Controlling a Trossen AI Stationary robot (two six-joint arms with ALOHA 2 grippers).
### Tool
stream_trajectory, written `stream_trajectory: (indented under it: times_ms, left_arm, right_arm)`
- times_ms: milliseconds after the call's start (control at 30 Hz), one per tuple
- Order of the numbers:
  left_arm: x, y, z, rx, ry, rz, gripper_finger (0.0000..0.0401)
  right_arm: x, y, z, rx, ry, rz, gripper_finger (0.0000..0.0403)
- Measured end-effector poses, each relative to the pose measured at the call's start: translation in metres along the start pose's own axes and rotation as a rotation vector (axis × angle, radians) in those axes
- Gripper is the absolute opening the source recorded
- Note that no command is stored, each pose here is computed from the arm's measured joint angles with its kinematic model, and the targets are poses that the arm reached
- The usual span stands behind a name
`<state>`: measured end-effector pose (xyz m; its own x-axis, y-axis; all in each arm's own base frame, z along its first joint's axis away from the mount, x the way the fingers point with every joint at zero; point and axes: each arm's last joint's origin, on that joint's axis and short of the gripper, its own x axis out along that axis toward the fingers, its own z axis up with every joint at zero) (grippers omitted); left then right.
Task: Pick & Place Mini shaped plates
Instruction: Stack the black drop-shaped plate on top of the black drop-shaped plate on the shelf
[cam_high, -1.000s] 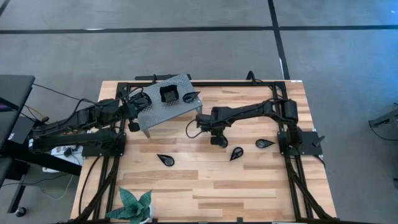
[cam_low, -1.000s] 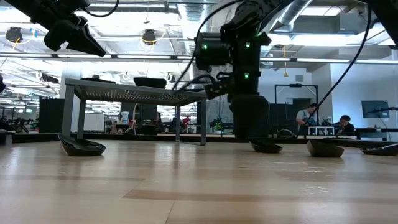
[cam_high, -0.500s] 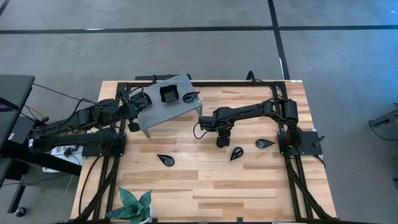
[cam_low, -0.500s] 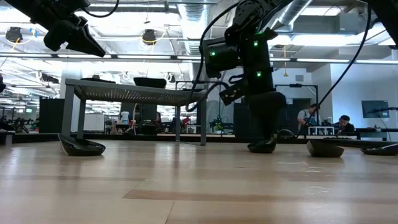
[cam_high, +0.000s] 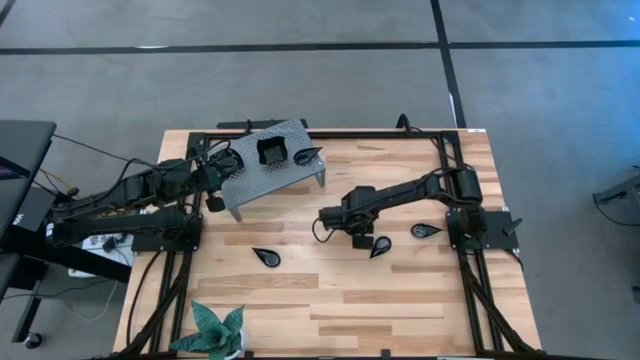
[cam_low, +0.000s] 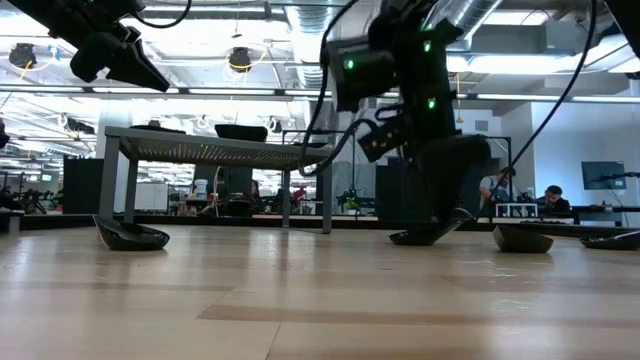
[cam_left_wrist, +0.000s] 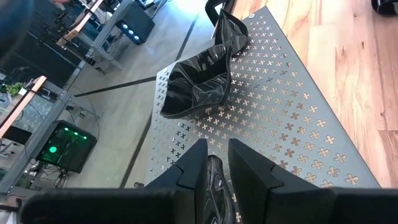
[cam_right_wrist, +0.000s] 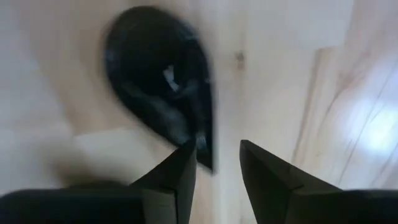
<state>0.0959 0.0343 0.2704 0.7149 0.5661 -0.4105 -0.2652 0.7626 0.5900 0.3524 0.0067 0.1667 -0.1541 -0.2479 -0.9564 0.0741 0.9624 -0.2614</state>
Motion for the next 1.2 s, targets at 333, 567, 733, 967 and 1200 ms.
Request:
stream_trajectory:
  times_ms: [333, 567, 733, 967, 1200]
  left_arm:
    - [0.0, 0.0, 0.0, 0.0, 0.0, 0.0, 0.0066]
    - [0.0, 0.0, 0.0, -0.004, 0.0, 0.0, 0.0066]
    - [0.0, 0.0, 0.0, -0.004, 0.0, 0.0, 0.0066]
    - [0.0, 0.0, 0.0, -0.004, 0.0, 0.0, 0.0066]
    - [0.0, 0.0, 0.0, -0.004, 0.0, 0.0, 0.0066]
  right_arm:
    - [-0.021, 0.029, 0.004, -0.062, -0.087, 0.046, 0.0118]
    - [-0.006, 0.035, 0.003, -0.07, -0.095, 0.12, 0.0118]
    - [0.009, 0.033, 0.0, -0.11, -0.1, 0.075, 0.0118]
    - [0.009, 0.031, 0.004, -0.156, -0.143, -0.013, 0.0118]
    - [0.001, 0.034, 0.005, -0.26, -0.153, -0.051, 0.0118]
